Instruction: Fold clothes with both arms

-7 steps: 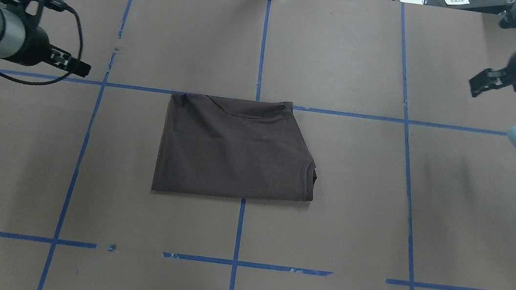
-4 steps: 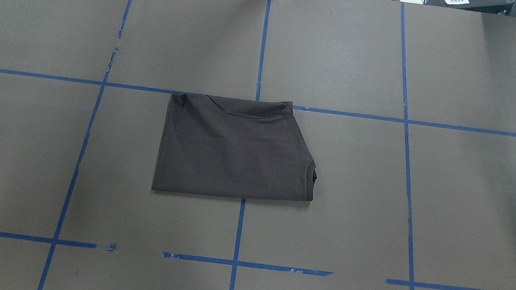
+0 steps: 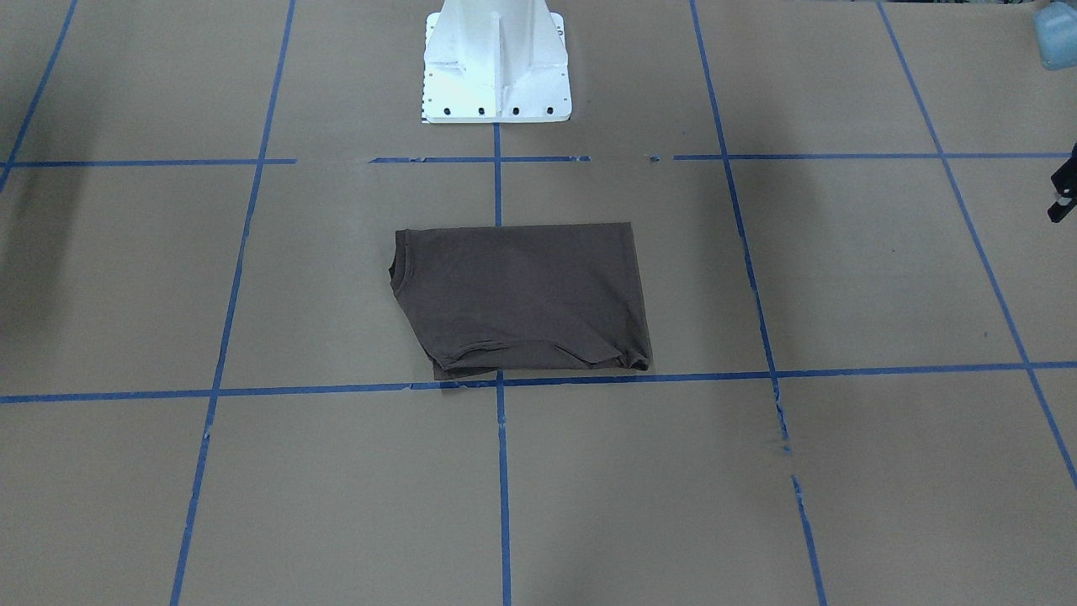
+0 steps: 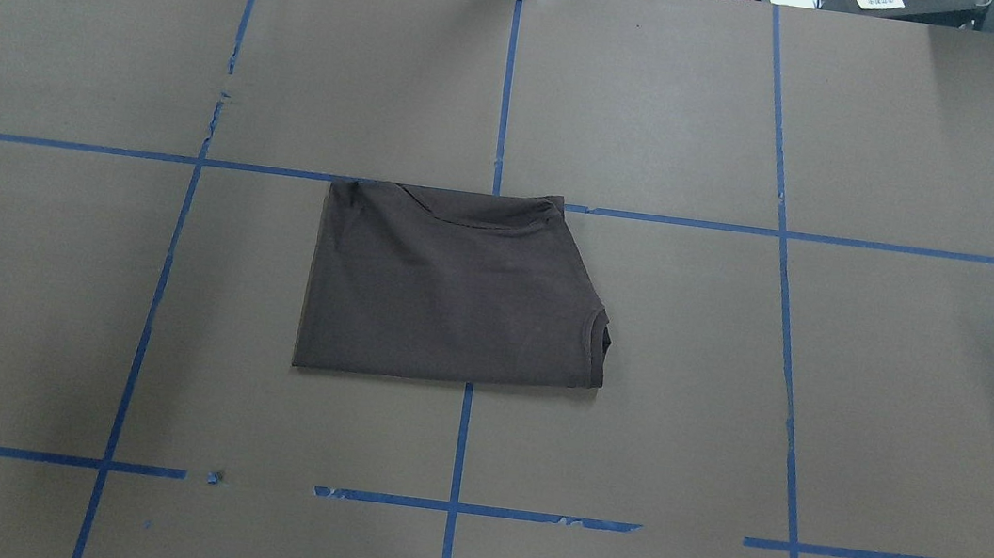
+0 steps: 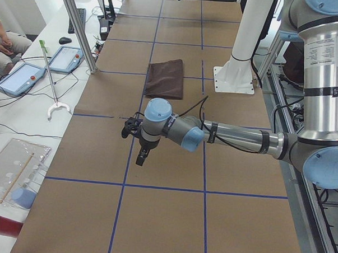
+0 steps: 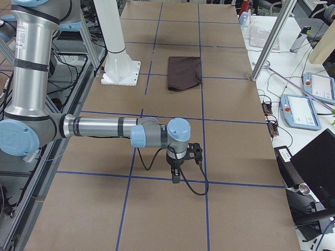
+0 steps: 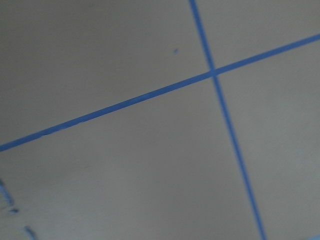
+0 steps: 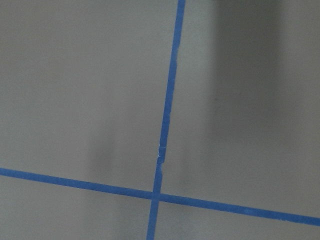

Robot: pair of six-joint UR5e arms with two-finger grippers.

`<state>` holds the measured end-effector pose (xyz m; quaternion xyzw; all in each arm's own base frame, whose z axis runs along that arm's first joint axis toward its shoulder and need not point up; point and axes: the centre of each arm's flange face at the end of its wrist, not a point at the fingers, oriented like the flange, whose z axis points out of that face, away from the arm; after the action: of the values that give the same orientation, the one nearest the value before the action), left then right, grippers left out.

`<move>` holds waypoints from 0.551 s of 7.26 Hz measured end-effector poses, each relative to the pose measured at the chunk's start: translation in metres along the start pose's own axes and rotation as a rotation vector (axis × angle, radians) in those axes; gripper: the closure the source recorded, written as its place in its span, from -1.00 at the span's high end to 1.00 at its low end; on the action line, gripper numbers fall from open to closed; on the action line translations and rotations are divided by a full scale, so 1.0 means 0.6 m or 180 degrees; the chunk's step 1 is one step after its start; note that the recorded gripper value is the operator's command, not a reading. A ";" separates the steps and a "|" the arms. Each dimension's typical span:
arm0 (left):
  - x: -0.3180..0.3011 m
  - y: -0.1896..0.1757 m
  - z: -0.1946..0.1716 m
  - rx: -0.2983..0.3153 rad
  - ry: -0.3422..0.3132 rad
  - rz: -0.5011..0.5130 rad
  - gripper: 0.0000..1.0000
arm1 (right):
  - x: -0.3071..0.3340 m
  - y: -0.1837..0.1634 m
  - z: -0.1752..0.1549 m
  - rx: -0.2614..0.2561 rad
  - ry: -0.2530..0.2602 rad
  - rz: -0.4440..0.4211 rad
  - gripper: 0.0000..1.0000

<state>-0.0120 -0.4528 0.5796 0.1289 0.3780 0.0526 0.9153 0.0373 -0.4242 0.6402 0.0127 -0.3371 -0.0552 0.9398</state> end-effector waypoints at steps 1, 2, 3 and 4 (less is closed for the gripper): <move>-0.023 0.021 0.003 -0.0171 0.0077 -0.0129 1.00 | -0.020 0.003 -0.025 0.0043 -0.0044 0.0085 1.00; -0.039 0.040 0.004 -0.0267 0.0112 -0.0121 1.00 | -0.037 0.010 -0.045 0.0096 -0.0070 0.0153 1.00; -0.052 0.053 0.003 -0.0319 0.0119 -0.0129 1.00 | -0.049 0.018 -0.059 0.0133 -0.0082 0.0175 1.00; -0.060 0.056 -0.001 -0.0368 0.0110 -0.0186 1.00 | -0.054 0.025 -0.065 0.0147 -0.0085 0.0184 1.00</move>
<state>-0.0379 -0.4275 0.6128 0.0638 0.3937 0.0498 0.9157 0.0386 -0.4063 0.5904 0.0239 -0.3511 -0.0203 0.9358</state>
